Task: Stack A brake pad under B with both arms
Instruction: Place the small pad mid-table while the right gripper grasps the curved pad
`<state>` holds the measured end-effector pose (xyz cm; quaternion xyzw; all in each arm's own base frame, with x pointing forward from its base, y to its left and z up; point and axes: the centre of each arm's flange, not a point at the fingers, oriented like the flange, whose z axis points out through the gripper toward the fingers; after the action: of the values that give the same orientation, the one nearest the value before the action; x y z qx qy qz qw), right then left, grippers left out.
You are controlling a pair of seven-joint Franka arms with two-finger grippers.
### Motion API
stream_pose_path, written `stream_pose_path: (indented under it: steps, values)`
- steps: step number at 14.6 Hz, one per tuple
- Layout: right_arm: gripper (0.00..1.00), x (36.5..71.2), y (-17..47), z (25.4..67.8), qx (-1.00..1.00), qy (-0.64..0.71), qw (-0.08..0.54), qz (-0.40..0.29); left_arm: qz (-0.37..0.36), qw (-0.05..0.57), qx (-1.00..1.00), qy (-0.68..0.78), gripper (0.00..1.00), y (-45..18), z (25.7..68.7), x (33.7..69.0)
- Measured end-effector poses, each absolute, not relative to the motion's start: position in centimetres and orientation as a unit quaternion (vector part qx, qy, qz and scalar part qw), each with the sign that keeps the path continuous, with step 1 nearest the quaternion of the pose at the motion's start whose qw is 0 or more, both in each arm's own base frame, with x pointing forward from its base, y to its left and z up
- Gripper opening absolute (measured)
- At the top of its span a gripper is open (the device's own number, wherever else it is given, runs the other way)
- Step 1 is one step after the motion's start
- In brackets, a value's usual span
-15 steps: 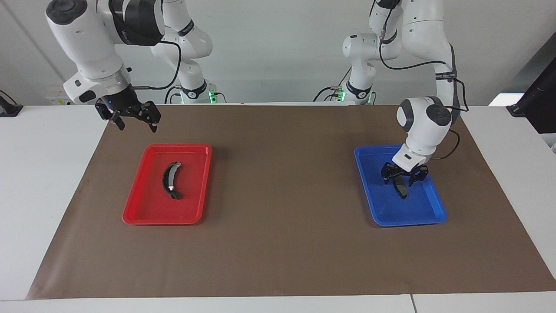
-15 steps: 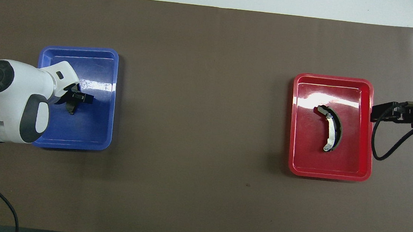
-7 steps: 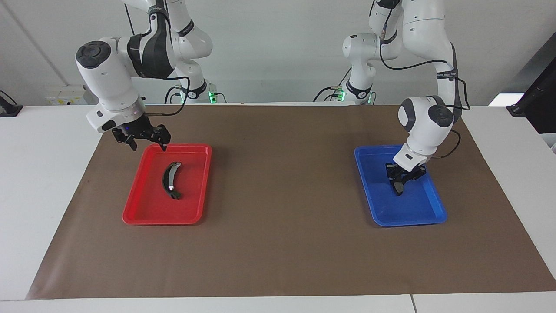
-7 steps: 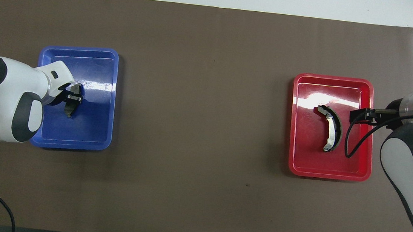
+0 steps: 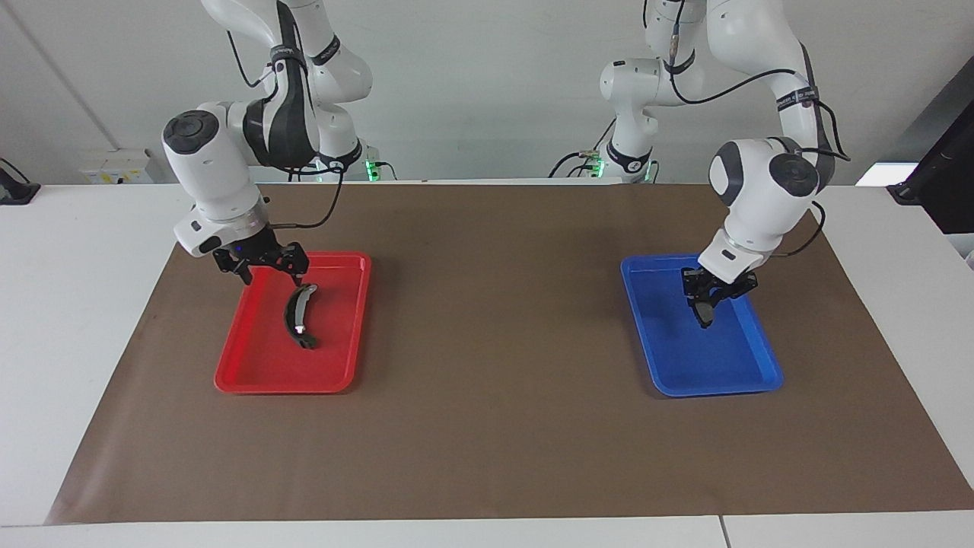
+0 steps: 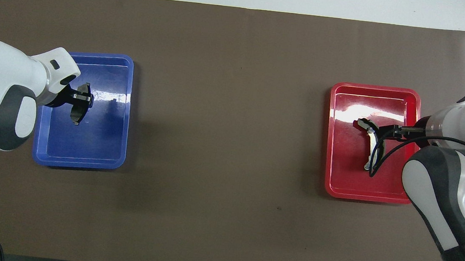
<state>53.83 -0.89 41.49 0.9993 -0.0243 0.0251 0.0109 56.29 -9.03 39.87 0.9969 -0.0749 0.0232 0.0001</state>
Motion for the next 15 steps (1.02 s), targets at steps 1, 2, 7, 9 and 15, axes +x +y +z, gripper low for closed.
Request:
stream_pose_path:
  steps: [1,2,7,9,15]
  values:
    - [1.0,53.8,-0.9,40.6,0.999,-0.023,0.011,0.03,0.029,0.003,0.998,-0.063,0.4,-12.3,40.0,55.9]
    - [1.0,53.6,-0.9,39.5,0.999,-0.016,0.011,0.034,0.036,0.007,0.998,-0.051,0.4,-15.9,39.9,55.2]
    - [1.0,53.0,-1.8,33.8,0.999,0.021,0.014,0.045,0.062,0.032,0.997,-0.027,0.4,-30.6,36.2,51.2]
    - [0.99,53.2,-1.8,31.9,0.999,0.026,0.013,0.042,0.057,0.032,0.997,-0.031,0.4,-34.7,34.1,50.5]
    - [0.96,53.2,-1.6,29.3,0.998,0.061,-0.001,0.027,0.044,0.024,0.998,-0.044,0.4,-39.9,29.6,50.1]
